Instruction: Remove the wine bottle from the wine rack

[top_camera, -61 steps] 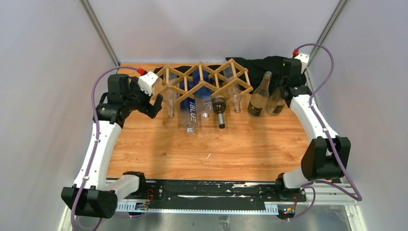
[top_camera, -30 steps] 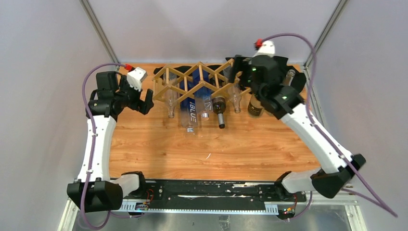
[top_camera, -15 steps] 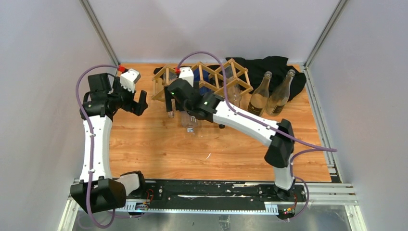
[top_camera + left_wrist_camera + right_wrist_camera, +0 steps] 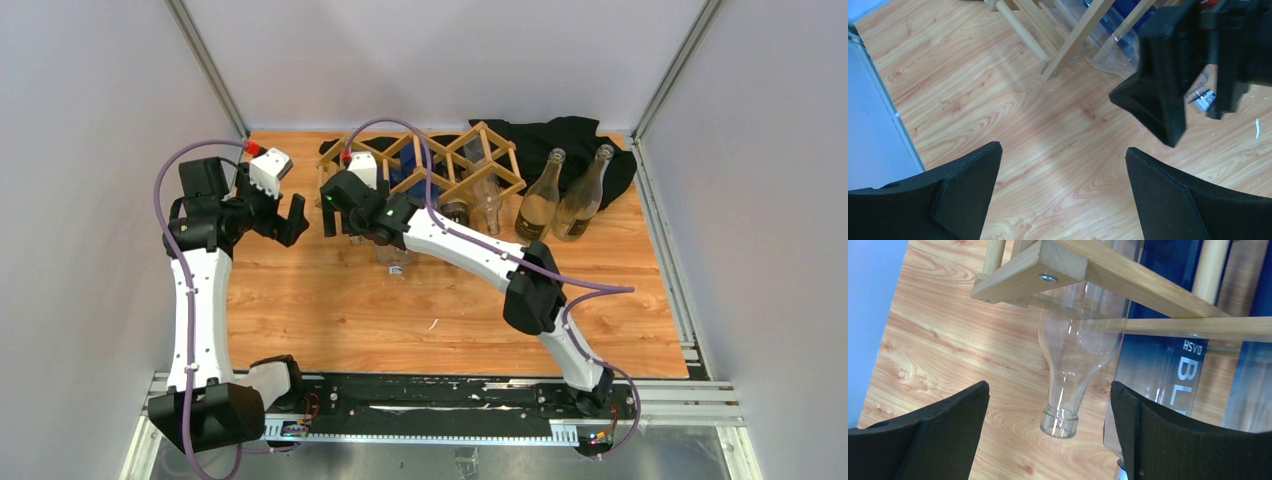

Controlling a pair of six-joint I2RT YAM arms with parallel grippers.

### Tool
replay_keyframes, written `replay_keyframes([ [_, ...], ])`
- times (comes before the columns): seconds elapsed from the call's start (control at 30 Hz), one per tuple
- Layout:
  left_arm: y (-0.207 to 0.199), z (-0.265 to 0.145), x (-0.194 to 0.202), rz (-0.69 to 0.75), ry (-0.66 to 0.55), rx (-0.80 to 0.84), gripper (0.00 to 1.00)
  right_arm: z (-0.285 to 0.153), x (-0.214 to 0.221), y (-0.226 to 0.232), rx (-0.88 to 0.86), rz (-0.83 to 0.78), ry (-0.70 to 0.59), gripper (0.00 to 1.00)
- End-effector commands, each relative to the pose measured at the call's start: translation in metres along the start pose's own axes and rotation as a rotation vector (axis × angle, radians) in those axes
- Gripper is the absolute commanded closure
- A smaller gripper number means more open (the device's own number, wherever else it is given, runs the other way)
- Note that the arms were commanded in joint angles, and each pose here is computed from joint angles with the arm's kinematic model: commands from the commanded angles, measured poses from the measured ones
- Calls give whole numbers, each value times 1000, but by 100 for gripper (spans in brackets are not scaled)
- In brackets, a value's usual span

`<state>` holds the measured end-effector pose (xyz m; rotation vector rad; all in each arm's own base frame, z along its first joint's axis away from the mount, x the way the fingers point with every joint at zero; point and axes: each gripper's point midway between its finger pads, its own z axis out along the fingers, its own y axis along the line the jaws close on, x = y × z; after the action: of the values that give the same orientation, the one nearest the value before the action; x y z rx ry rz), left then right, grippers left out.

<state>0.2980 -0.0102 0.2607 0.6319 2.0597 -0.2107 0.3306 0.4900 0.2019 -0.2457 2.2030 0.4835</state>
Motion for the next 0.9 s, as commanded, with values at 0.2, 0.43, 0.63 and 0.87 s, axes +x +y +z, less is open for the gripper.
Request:
replay_keyframes([
  [0.2, -9, -9, -12, 0, -50, 32, 0, 43, 33, -21, 78, 56, 92, 8],
  [0.43, -12, -11, -15, -5, -62, 46, 0, 62, 42, -26, 82, 80, 103, 15],
  [0.63, -15, -11, -10, 5, -57, 46, 0, 67, 38, -21, 56, 102, 72, 28],
  [0.87, -15, -17, -10, 24, -50, 31, 0, 66, 36, -10, -9, 114, 66, 78],
])
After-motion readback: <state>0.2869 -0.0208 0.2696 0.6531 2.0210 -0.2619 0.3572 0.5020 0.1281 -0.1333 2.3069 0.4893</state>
